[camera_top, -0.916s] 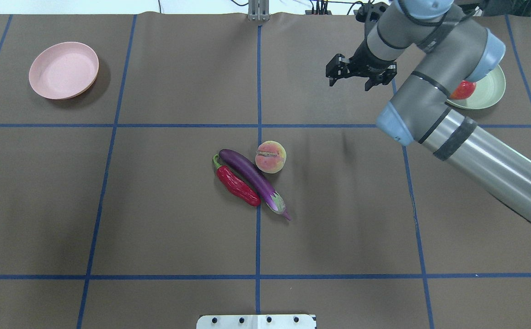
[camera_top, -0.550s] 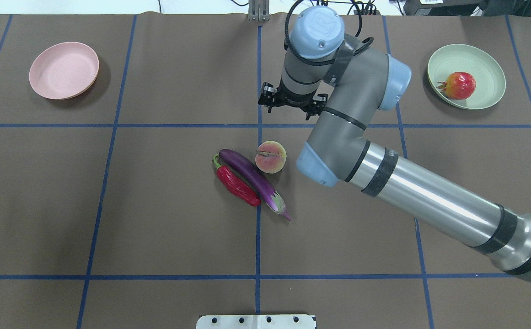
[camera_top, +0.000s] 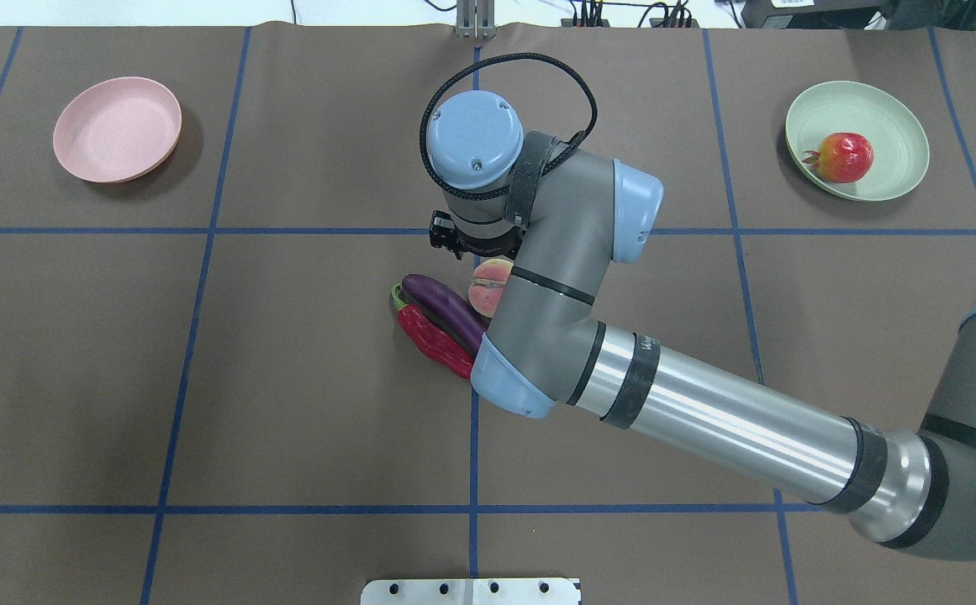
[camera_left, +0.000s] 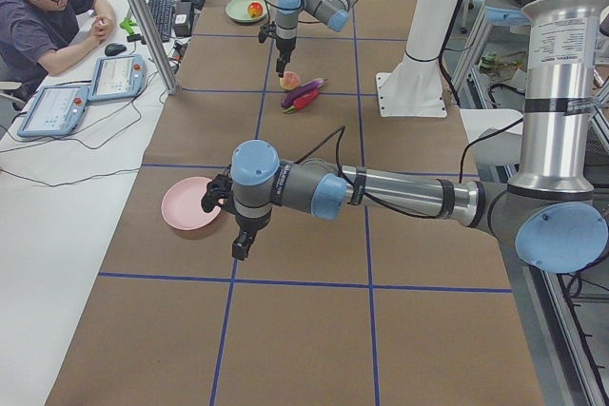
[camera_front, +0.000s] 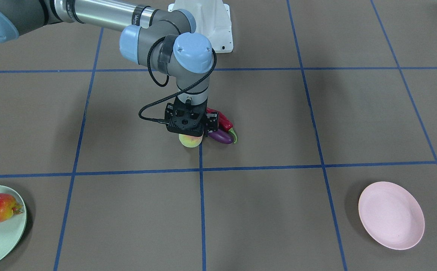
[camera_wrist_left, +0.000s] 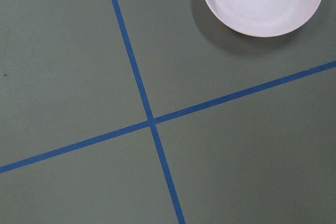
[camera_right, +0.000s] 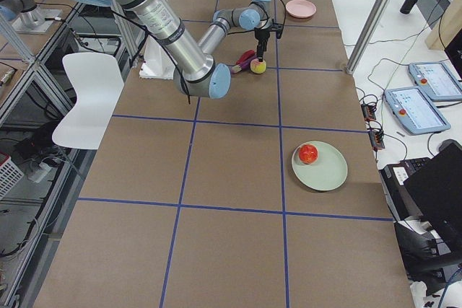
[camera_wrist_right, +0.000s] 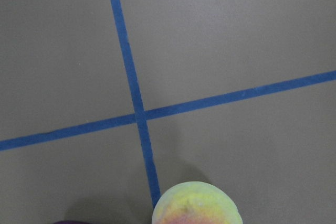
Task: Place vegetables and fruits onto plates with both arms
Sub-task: 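Move the right gripper back to the peach and grasp it, then carry the peach to the pale green plate and release it beside the pomegranate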
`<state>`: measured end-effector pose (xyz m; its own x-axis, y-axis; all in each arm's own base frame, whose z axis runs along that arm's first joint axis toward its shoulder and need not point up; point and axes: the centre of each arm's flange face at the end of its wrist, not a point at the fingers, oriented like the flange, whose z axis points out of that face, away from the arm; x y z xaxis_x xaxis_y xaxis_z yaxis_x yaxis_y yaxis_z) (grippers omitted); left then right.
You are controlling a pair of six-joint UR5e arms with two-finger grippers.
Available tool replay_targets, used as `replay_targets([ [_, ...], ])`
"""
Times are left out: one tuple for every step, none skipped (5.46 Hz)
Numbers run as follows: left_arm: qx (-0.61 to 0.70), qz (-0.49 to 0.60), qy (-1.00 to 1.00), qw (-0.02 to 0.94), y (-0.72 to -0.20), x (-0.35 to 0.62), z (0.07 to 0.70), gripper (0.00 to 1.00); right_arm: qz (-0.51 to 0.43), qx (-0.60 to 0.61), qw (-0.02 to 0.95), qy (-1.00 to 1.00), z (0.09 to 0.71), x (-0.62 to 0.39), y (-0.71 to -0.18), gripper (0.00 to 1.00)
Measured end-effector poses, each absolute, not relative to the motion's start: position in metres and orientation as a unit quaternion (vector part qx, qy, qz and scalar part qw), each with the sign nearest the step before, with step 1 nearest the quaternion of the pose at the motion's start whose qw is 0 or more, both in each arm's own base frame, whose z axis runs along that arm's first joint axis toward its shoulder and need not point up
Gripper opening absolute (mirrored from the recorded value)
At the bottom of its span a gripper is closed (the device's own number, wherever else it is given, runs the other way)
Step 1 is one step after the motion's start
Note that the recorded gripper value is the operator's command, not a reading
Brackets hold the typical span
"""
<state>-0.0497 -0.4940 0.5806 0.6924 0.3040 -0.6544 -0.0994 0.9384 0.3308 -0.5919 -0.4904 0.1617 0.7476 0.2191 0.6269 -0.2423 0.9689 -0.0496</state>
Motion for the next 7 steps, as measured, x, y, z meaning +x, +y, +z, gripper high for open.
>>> replay_targets([
  [0.136,0.111,0.376,0.910,-0.494,-0.050,0.581,1.00,0.118,0.018,0.940,-0.320,0.165,-0.603,-0.479,0.99],
  [0.136,0.111,0.376,0.910,-0.494,-0.049,0.581,1.00,0.115,0.019,0.943,-0.313,0.169,-0.610,-0.473,0.99],
  [0.136,0.112,0.376,0.910,-0.494,-0.049,0.581,1.00,0.113,0.021,0.945,-0.305,0.174,-0.615,-0.471,0.99],
  [0.136,0.112,0.376,0.910,-0.494,-0.049,0.581,1.00,0.112,0.024,0.947,-0.299,0.178,-0.619,-0.472,0.99],
  [0.136,0.112,0.376,0.910,-0.494,-0.050,0.581,1.00,0.111,0.027,0.949,-0.295,0.182,-0.621,-0.474,0.99],
  [0.136,0.111,0.376,0.910,-0.494,-0.050,0.581,1.00,0.109,0.028,0.950,-0.291,0.186,-0.624,-0.475,0.99],
  [0.136,0.111,0.376,0.910,-0.494,-0.050,0.581,1.00,0.107,0.027,0.951,-0.289,0.189,-0.627,-0.473,0.87],
])
